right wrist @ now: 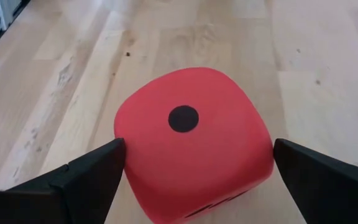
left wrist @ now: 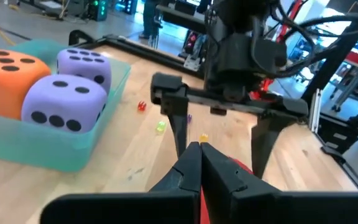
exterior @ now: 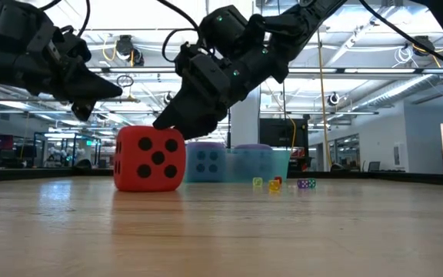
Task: Pick & Place Dice
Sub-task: Put the big red dice into the green bin
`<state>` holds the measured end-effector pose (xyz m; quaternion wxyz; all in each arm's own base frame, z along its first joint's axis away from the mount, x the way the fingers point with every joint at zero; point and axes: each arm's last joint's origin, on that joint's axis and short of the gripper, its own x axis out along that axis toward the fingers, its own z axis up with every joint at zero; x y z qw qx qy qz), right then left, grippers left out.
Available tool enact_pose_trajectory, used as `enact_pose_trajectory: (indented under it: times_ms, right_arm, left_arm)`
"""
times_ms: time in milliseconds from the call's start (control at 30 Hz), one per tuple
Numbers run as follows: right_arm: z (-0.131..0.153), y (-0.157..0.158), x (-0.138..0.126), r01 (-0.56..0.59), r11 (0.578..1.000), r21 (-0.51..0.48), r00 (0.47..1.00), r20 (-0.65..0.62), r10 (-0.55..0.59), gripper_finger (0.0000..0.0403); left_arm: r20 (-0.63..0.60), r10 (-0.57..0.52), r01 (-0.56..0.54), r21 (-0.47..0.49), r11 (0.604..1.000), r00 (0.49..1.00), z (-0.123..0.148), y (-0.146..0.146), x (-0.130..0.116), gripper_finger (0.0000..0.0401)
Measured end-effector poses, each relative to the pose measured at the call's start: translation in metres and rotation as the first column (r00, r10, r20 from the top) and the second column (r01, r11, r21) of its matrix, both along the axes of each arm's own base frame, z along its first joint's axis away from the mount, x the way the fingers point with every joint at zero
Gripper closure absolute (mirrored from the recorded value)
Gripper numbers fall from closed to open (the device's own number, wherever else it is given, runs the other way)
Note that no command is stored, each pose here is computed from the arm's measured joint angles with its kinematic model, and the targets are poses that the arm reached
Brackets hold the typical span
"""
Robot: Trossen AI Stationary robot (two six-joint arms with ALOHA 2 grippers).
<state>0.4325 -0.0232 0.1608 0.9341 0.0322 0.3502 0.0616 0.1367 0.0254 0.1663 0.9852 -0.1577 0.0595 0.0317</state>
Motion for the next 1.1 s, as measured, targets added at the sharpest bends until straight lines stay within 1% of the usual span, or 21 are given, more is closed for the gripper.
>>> enact_pose_trajectory:
  times_ms: [100,200,300,400,500,600,700,800,933,1033,1100]
  right_arm:
    - [0.000,-0.001,0.000,-0.016,1.000,0.013,1.000,-0.001,0.016,0.0003]
    - [0.000,-0.001,0.000,-0.058,0.998,0.028,0.998,0.012,0.058,0.0003]
    - [0.000,-0.001,0.000,-0.086,0.996,-0.002,0.996,0.021,0.086,0.0003]
    - [0.000,-0.001,0.000,-0.103,0.995,-0.020,0.994,0.026,0.103,0.0003]
    - [0.000,-0.003,0.000,-0.101,0.995,-0.020,0.994,0.028,0.101,0.0003]
    - [0.004,-0.009,0.000,-0.081,0.996,-0.023,0.996,0.043,0.081,0.0003]
    - [0.010,-0.015,0.000,0.010,0.997,-0.075,0.998,0.067,-0.005,0.0003]
    - [0.012,-0.018,-0.001,0.037,0.992,-0.120,0.997,0.065,-0.030,0.0003]
    - [0.020,-0.021,-0.006,0.094,0.984,-0.152,0.995,0.045,-0.089,0.0003]
    - [0.030,-0.020,-0.012,0.100,0.983,-0.152,0.995,0.024,-0.098,0.0003]
    - [0.034,-0.020,-0.012,0.092,0.983,-0.157,0.995,0.042,-0.086,0.0003]
  left_arm:
    - [-0.014,0.006,-0.006,-0.017,1.000,1.000,-0.001,0.000,0.000,0.0387]
    - [-0.014,0.030,-0.030,-0.044,0.999,0.999,-0.001,0.001,0.000,0.0391]
    - [-0.014,0.037,-0.038,-0.062,0.997,0.999,-0.002,0.001,0.000,0.0397]
    - [-0.015,0.025,-0.026,-0.074,0.997,1.000,-0.002,-0.001,0.000,0.0393]
    - [-0.015,-0.006,0.004,-0.075,0.997,1.000,-0.002,-0.005,0.001,0.0397]
    - [-0.019,-0.035,0.034,-0.057,0.998,0.999,0.001,-0.008,0.002,0.0396]
    - [-0.029,-0.012,0.011,-0.029,1.000,1.000,0.005,-0.009,0.004,0.0397]
    - [-0.082,-0.004,0.001,-0.026,1.000,0.997,0.001,-0.011,0.005,0.0398]
    - [-0.137,-0.015,0.012,-0.020,1.000,0.991,-0.005,-0.012,0.009,0.0398]
    - [-0.193,-0.003,0.001,-0.013,1.000,0.981,-0.012,-0.012,0.012,0.0398]
    - [-0.221,0.002,-0.005,-0.013,1.000,0.975,-0.016,-0.012,0.013,0.0398]
